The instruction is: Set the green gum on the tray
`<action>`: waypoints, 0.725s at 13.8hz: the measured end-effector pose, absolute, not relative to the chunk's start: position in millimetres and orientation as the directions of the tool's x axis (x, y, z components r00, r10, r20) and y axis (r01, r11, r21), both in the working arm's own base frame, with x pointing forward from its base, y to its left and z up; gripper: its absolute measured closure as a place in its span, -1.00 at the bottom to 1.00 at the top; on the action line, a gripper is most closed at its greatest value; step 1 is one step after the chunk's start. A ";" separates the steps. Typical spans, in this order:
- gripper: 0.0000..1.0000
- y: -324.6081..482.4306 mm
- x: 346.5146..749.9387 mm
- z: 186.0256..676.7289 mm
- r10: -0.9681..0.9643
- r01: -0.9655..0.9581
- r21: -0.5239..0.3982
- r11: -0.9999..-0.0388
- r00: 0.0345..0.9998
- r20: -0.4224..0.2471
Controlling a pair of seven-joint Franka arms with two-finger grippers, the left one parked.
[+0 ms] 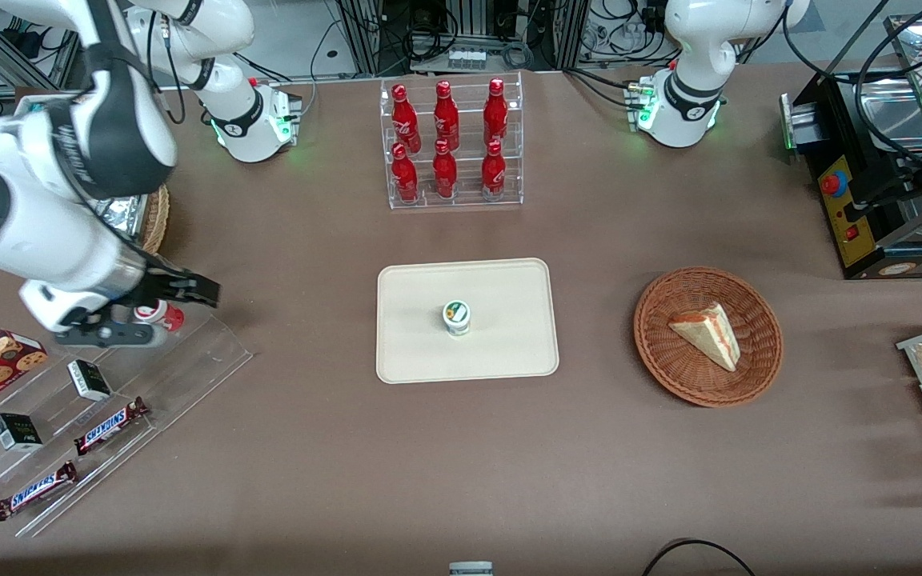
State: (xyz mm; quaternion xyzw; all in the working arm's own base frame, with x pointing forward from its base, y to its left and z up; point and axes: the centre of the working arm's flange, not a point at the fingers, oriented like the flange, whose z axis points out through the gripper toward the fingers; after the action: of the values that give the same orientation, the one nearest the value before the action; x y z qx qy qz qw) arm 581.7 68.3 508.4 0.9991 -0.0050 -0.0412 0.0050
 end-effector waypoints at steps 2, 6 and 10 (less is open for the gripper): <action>-1.00 38.5 576.5 521.3 0.005 0.005 0.003 -1.000 0.998 -0.066; -1.00 5.5 559.4 544.0 -0.007 -0.007 0.000 -1.000 0.997 -0.076; -1.00 -11.4 537.3 566.2 -0.037 -0.037 -0.001 -0.999 0.993 -0.110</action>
State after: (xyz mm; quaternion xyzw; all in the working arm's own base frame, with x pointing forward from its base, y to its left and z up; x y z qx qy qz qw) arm 537.3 -11.4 566.2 0.9983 -0.0187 -0.0552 -0.0017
